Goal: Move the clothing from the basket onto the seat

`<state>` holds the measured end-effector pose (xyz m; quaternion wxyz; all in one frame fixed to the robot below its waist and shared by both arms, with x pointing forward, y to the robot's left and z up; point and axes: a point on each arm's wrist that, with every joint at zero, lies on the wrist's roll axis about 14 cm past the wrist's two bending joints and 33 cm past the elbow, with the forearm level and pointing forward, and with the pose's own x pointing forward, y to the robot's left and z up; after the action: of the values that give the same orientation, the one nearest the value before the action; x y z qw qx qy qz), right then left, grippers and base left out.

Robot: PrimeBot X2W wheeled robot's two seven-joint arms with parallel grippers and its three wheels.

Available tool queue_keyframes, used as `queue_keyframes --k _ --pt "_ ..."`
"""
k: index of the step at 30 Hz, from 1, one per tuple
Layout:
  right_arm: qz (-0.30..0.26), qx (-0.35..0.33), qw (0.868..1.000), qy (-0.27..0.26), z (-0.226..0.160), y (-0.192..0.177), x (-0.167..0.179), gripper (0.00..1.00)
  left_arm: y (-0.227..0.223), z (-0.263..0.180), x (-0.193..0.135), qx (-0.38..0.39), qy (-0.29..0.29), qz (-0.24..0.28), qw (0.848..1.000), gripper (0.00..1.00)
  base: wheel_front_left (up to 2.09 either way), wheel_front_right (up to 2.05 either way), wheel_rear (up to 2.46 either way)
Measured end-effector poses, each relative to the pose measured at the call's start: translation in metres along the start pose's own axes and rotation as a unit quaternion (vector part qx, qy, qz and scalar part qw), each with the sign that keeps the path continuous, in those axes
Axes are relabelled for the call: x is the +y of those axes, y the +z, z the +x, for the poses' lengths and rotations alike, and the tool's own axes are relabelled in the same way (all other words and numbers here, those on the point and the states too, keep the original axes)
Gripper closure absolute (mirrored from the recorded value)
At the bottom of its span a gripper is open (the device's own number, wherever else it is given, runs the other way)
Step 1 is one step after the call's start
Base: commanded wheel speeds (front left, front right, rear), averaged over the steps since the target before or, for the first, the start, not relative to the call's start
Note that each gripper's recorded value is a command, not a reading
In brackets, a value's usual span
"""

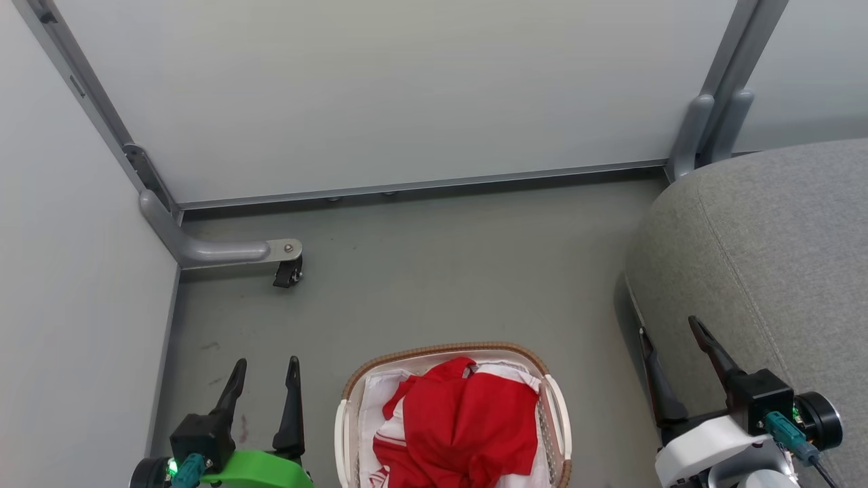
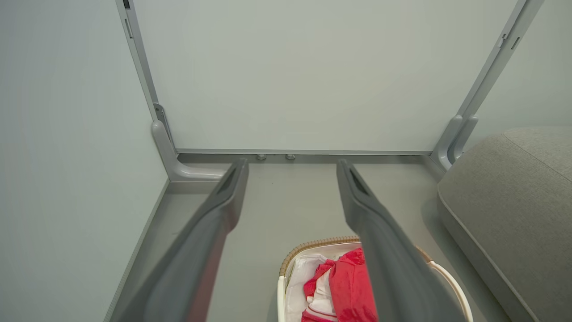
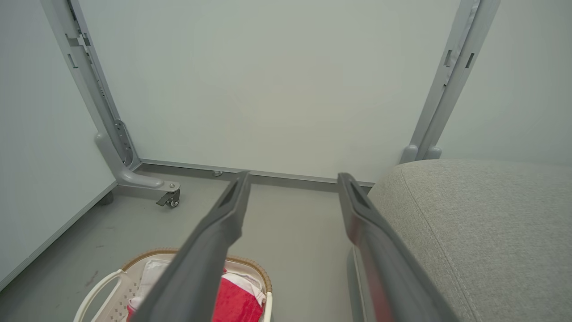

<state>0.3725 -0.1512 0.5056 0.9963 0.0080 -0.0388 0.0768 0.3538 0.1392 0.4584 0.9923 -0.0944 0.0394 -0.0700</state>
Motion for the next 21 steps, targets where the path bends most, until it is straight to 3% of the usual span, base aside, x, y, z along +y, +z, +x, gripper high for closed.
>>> queue_keyframes --k 21 --pt "-0.001 0.003 1.000 -0.001 -0.0010 -0.0021 -0.0009 0.00 -0.0049 -0.0001 -0.0011 0.007 -0.003 0.003 1.000 0.00 0.00 0.00 0.00"
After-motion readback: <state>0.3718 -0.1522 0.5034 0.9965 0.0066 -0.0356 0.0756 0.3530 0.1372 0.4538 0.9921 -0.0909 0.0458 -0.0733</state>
